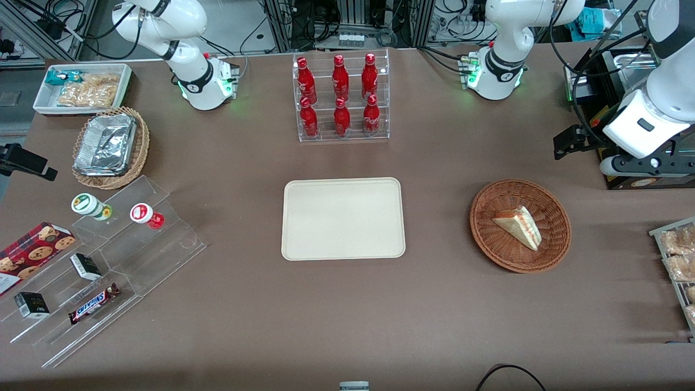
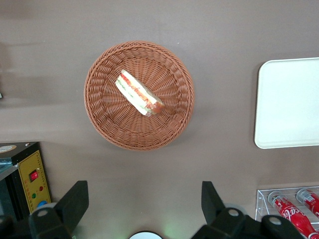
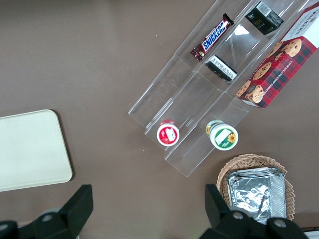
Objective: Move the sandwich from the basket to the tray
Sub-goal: 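Move the left gripper over the wicker basket above the sandwich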
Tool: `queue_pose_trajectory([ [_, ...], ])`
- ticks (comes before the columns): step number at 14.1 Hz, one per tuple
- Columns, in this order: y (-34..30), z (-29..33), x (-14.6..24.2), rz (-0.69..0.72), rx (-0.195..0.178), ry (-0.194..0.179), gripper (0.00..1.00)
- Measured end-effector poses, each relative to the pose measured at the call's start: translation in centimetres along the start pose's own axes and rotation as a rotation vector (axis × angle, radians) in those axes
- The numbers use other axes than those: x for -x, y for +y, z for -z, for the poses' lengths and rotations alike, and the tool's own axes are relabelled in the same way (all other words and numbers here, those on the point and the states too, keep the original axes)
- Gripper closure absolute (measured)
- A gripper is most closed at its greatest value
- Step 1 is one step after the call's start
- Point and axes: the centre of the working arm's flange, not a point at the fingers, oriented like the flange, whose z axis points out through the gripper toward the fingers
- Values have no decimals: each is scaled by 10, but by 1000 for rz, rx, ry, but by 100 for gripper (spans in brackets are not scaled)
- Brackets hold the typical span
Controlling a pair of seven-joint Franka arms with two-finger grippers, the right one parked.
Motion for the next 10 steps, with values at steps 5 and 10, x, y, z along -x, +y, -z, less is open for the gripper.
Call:
queue_pose_trajectory([
  [5,-3,-25,-4,2,-26,-53,0],
  [10,-6,-119,-23,1,-35,-65,0],
])
